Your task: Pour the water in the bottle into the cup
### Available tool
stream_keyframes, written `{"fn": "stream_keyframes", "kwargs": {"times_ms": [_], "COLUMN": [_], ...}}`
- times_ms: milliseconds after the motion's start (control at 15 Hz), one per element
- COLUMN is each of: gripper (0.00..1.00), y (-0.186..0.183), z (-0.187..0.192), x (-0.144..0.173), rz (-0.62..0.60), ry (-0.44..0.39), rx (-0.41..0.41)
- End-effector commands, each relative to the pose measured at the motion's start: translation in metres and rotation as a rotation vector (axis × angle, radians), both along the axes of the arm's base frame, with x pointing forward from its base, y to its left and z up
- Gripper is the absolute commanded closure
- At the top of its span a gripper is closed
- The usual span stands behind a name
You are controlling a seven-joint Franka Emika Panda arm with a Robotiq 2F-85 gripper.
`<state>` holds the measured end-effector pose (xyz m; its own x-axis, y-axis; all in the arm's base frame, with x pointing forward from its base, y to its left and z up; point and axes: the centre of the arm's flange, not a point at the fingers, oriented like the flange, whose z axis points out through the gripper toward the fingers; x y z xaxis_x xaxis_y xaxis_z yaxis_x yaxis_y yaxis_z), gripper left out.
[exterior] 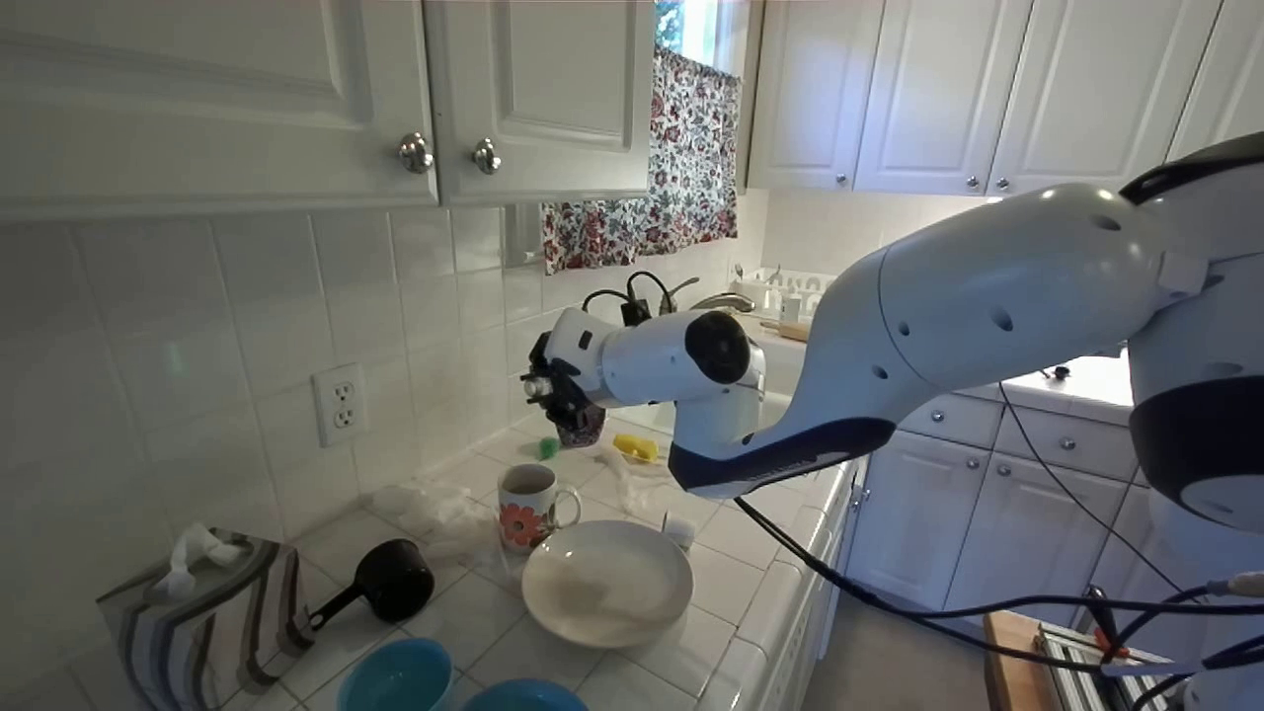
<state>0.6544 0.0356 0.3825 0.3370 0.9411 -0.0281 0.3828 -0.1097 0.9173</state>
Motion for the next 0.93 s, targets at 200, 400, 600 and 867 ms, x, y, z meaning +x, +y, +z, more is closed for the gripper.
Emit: {"fn": "stream_keyframes", "kwargs": {"times_ms": [200, 400, 600, 867], "gripper": [0.92, 0.92, 0.92, 0.92], "y": [-0.013, -0.016, -0.017, -0.021], "z": [0.002, 0.005, 0.005, 0.007], "x": [0.000, 0.001, 0.001, -0.001], "rz": [-0.111, -0.156, -0.192, -0.221], "ry": [-0.196, -0.291, -0.386, -0.517], "rx": [0.286, 0.411, 0.538, 0.706]}}
